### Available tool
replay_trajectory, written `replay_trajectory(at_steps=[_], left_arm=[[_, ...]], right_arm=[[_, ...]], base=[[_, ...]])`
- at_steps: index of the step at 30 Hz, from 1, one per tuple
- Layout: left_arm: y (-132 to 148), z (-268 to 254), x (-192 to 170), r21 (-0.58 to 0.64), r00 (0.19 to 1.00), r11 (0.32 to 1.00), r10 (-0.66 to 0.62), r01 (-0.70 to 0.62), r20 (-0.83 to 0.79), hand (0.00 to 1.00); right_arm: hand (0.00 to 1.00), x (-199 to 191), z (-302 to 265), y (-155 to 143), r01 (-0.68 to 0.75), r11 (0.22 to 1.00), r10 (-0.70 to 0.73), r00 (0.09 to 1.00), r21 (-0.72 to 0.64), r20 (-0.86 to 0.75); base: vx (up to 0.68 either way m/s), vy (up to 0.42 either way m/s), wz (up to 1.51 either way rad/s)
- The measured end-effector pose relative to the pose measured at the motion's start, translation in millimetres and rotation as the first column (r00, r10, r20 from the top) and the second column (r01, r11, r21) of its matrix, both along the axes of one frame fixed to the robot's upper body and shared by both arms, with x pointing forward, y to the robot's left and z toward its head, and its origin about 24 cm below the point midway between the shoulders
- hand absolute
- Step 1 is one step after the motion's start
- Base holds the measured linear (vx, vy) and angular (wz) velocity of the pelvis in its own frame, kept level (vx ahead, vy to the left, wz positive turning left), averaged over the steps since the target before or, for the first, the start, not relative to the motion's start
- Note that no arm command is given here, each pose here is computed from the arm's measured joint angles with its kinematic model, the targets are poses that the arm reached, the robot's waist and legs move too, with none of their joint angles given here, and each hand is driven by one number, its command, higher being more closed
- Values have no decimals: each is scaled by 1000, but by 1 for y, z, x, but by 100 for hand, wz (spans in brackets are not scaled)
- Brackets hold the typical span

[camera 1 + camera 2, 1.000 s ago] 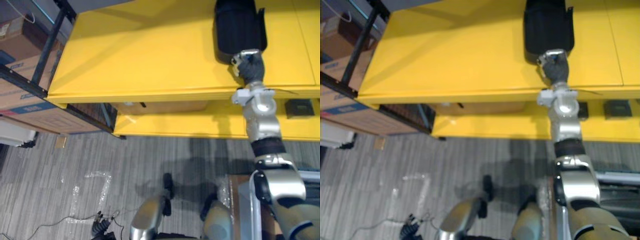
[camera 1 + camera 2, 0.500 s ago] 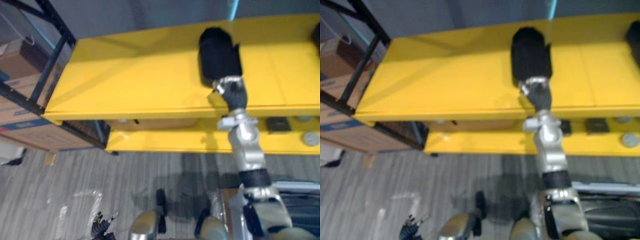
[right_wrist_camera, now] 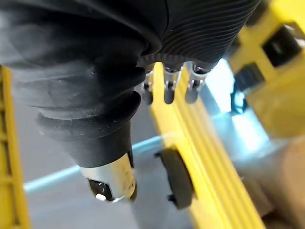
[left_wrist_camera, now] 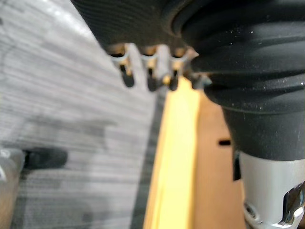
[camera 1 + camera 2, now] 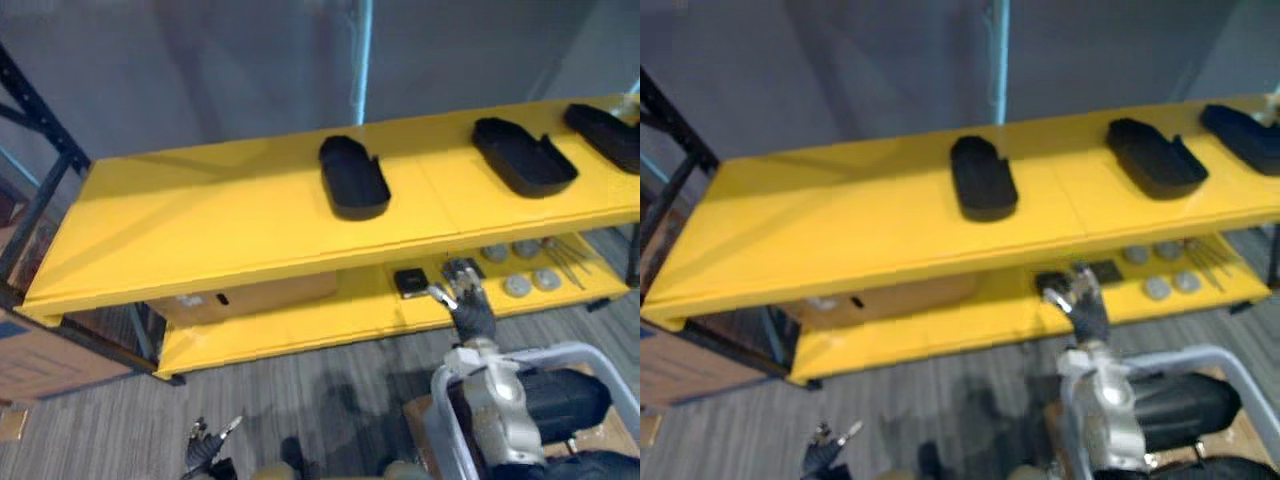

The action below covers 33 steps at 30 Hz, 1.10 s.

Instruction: Walk over and take plastic housings, then place them on the shelf

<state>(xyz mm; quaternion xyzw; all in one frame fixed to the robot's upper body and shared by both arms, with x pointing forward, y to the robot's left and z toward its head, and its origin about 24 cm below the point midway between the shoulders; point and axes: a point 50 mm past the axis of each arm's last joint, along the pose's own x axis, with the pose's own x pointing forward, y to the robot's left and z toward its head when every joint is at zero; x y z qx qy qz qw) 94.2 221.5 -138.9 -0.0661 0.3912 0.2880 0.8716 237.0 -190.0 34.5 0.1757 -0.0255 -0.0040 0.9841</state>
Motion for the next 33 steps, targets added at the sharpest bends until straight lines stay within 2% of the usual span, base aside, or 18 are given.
replay_trajectory(at_steps=[3, 10, 15, 18, 25, 27, 29, 33], left_arm=[[-1, -2, -3, -12, 1000, 1000, -1, 1, -29, 0], [-4, -17, -28, -79, 984, 997, -16, 2, -176, 0], [0, -21, -35, -57, 943, 984, -178, 169, -281, 0], [2, -24, -42, -62, 922, 982, -191, 181, -336, 0], [3, -25, -47, -76, 913, 983, -186, 169, -362, 0], [4, -26, -53, -91, 918, 989, -145, 120, -370, 0], [4, -28, -62, -108, 921, 992, -96, 59, -378, 0], [-2, -29, -77, -129, 931, 991, -7, -42, -364, 0]], right_arm=[[0, 0, -7, 2, 21, 1000, -20, 999, 12, -31], [0, -11, -31, -11, 225, 974, -224, 959, -10, -176], [0, -45, -42, -43, 388, 921, -387, 892, -41, -236], [0, -60, -43, -52, 425, 904, -422, 876, -40, -235], [0, -74, -43, -52, 370, 929, -356, 910, 31, -212], [0, -74, -41, -51, 348, 936, -334, 925, 51, -184], [0, -68, -35, -50, 315, 948, -306, 942, 52, -135], [0, -33, -15, -36, 152, 988, -152, 988, 30, -5]], base=[[35, 36, -9], [75, 21, -31], [67, 17, -64], [0, 8, -71], [-51, -25, -34], [-11, -55, -26], [4, -64, -58], [-59, 82, -82]])
